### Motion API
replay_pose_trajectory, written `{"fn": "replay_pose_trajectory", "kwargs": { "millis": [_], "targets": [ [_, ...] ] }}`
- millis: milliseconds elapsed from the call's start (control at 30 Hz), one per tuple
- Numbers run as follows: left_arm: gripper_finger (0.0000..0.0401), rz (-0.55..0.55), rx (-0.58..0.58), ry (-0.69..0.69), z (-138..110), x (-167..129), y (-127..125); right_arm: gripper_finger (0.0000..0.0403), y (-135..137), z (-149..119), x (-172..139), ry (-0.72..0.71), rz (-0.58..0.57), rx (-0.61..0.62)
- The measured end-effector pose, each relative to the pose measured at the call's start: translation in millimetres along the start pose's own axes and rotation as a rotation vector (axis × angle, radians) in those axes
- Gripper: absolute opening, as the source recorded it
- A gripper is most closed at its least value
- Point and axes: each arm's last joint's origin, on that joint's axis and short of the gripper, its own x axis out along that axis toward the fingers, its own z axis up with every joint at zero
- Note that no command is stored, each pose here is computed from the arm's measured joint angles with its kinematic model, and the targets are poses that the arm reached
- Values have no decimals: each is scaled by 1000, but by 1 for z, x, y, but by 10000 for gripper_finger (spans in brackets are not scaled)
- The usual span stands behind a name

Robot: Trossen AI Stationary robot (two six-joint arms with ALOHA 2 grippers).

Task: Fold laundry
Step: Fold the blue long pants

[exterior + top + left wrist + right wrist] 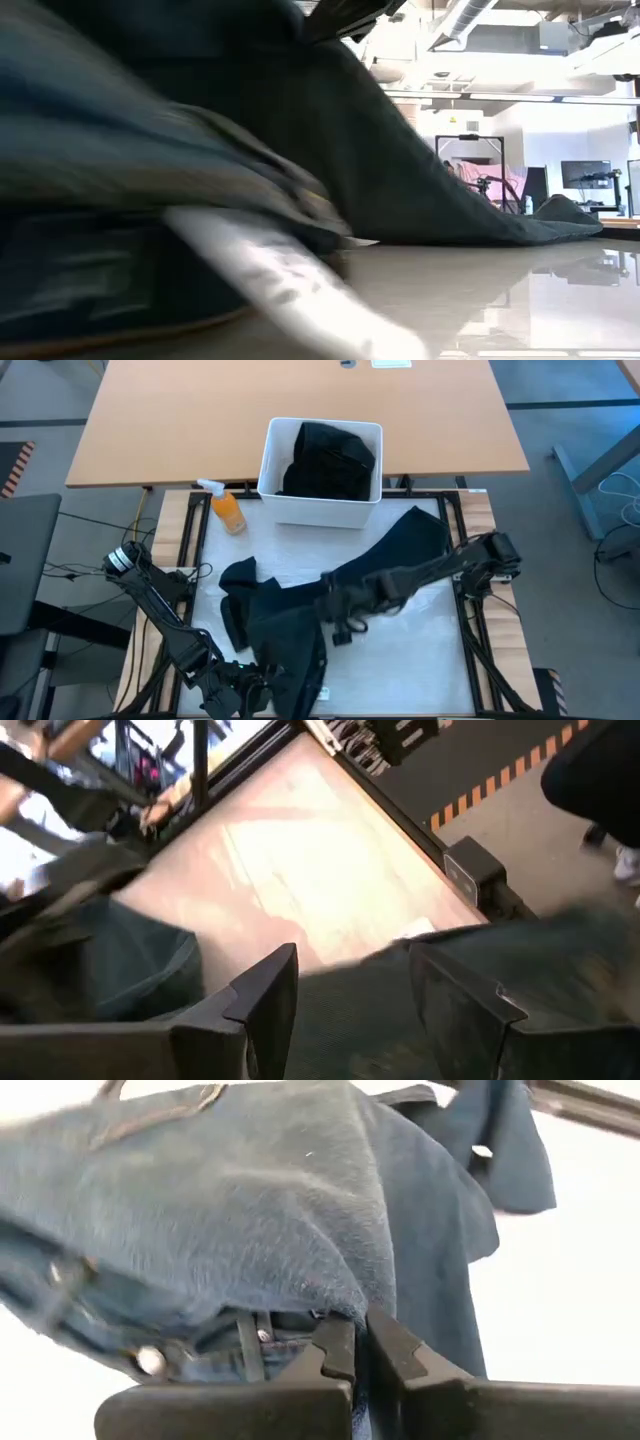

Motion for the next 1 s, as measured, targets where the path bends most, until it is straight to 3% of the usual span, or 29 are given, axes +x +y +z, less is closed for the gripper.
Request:
{"fn": "replay_pose_trajectory", "kwargs": {
  "millis": [233,400,567,767,1000],
  "targets": [
    [182,12,175,-39,4,7,2,30,-54,1,-29,0,23,150],
    [182,-49,363,-44,-4,39,-4,27,-79,-4,-36,12,44,213],
    [182,-20,528,-6,-11,67,0,30,-89,-8,-37,37,36,256],
    [182,19,614,44,-11,93,21,29,-91,-9,-39,43,74,286],
    [182,-79,709,87,-17,134,29,29,-91,-10,-43,50,75,299]
  ]
}}
